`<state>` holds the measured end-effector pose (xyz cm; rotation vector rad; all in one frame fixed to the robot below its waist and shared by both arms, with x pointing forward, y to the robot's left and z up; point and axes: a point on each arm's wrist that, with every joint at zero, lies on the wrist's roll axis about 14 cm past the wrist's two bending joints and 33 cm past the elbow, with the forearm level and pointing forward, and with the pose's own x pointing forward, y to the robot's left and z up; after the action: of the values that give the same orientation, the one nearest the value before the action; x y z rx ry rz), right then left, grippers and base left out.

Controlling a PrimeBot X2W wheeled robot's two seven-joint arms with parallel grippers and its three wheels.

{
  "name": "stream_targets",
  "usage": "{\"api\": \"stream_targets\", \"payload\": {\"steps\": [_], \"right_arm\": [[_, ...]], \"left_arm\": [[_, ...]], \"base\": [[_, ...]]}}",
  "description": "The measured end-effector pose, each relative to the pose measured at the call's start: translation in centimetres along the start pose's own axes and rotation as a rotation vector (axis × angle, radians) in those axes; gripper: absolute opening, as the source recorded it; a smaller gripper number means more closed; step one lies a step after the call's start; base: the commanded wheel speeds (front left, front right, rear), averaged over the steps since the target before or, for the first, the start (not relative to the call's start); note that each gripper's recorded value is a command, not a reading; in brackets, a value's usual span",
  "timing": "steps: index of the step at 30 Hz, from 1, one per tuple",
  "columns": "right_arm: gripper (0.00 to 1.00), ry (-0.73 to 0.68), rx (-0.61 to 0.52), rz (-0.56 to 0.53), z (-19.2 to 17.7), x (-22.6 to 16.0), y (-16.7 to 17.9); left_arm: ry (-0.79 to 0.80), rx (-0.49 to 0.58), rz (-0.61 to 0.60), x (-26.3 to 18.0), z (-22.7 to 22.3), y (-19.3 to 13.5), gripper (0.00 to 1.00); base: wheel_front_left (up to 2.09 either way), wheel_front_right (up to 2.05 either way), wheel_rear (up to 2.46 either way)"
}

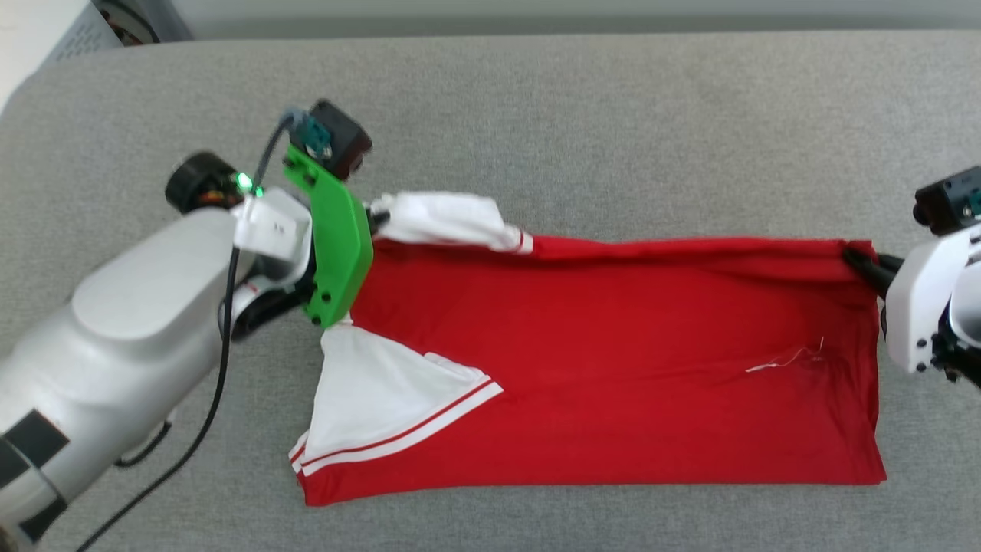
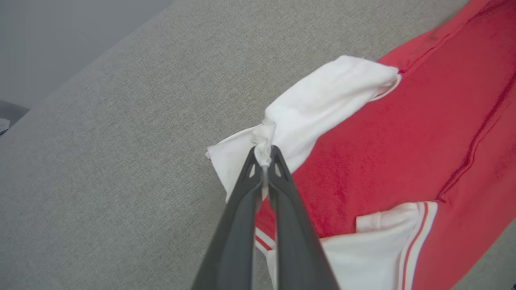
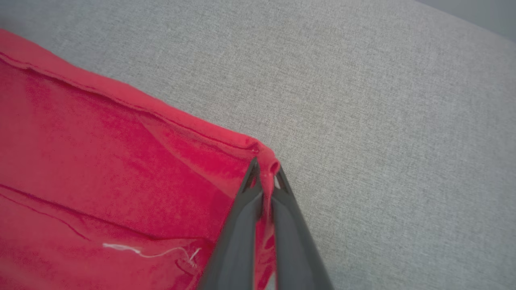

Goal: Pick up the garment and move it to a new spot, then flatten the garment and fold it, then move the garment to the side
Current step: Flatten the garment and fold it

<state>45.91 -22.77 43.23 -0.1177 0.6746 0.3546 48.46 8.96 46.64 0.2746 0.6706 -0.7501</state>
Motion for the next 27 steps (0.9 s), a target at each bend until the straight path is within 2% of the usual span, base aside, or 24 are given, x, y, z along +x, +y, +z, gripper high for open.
{"api": "stream_targets", "payload": {"steps": [7, 15, 27], "right_arm": [[0.00, -0.027, 0.012, 0.020, -1.7, -2.6, 1.3], [0.00, -0.024, 0.048, 0.039, -4.7, -4.5, 2.6], [0.00, 0.061, 0.129, 0.052, -9.6, -5.2, 3.7]], "left_arm": [[0.007, -0.020, -0.007, -2.6, -3.5, -2.9, 0.00], [0.054, -0.090, -0.018, -4.5, -8.5, -6.2, 0.00], [0.131, -0.185, -0.023, -4.7, -13.4, -8.3, 0.00]], "base": [[0.00, 0.00, 0.00], [0.00, 0.00, 0.00], [0.00, 0.00, 0.00]]}}
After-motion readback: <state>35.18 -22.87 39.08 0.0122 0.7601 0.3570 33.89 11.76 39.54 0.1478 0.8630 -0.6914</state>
